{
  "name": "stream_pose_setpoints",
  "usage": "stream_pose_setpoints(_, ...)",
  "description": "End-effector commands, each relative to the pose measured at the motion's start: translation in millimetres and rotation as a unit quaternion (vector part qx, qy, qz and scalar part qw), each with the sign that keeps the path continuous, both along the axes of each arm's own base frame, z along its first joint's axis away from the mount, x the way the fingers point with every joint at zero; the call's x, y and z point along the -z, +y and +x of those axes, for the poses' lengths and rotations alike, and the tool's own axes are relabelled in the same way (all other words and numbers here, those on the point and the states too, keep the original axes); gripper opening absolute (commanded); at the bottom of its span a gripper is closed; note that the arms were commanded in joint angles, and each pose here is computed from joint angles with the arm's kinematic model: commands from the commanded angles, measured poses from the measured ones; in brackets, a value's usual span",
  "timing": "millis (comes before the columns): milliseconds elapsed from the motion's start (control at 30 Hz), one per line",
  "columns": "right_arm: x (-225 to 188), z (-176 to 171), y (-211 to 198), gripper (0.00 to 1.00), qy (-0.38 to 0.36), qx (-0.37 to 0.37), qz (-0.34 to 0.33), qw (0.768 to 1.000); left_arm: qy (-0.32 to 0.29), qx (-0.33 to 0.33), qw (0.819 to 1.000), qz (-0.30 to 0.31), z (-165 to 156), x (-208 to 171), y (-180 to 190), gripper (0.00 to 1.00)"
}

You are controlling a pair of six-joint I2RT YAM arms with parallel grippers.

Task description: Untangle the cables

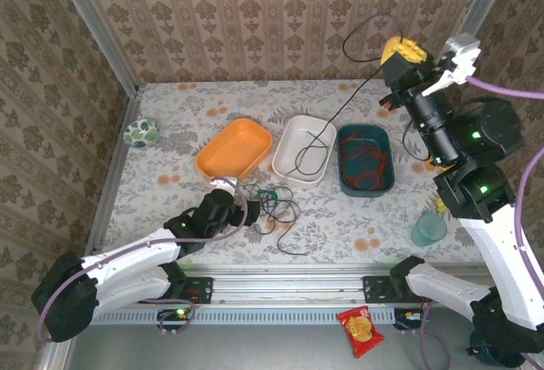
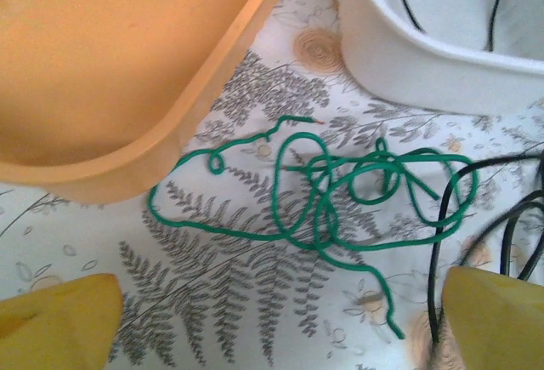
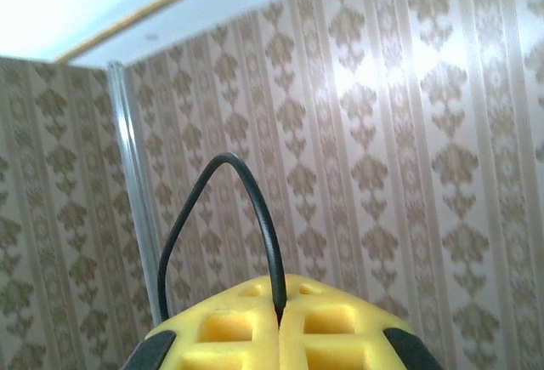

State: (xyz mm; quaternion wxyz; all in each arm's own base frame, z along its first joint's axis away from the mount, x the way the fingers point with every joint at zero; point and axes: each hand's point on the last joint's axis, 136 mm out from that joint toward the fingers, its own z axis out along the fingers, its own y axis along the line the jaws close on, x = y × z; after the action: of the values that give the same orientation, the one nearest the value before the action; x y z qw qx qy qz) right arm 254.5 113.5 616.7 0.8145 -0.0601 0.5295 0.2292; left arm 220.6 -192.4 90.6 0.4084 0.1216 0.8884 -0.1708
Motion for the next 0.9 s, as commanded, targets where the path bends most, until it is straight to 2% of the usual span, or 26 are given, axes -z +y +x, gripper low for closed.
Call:
stream_pose_setpoints(0, -38, -16, 1, 0.0, -0.066, -0.017, 0.007, 0.998, 0.017, 0.006, 0.999, 0.03, -8, 14, 11, 1.0)
stream_pose_setpoints(233, -53, -5, 19, 0.0, -0.069, -0.052, 0.003, 0.996, 0.014, 0.045, 0.999, -0.001, -10, 4, -8, 0.99)
stream_pose_setpoints(367, -76, -7, 21, 0.0, -0.097, -0.057, 0.007, 0.994, 0.018, 0.084, 0.996, -0.015, -13, -3, -28, 0.98)
stream_pose_setpoints(533, -104, -13, 26, 0.0, -0.125, -0.072, 0.005, 0.989, 0.013, 0.16, 0.986, -0.041, -20, -23, -66, 0.98)
stream_pose_setpoints(700, -106, -6, 31, 0.0, -0.116, -0.076, -0.002, 0.99, 0.002, 0.221, 0.973, -0.061, -22, -44, -98, 1.0)
stream_pose_setpoints(767, -104, -5, 32, 0.0, -0.111, -0.079, -0.005, 0.991, -0.006, 0.226, 0.972, -0.059, -18, -46, -105, 1.0)
stream_pose_setpoints(867, -102, -5, 33, 0.0, -0.107, -0.08, -0.008, 0.991, 0.003, 0.201, 0.98, -0.006, -1, -27, -104, 0.98)
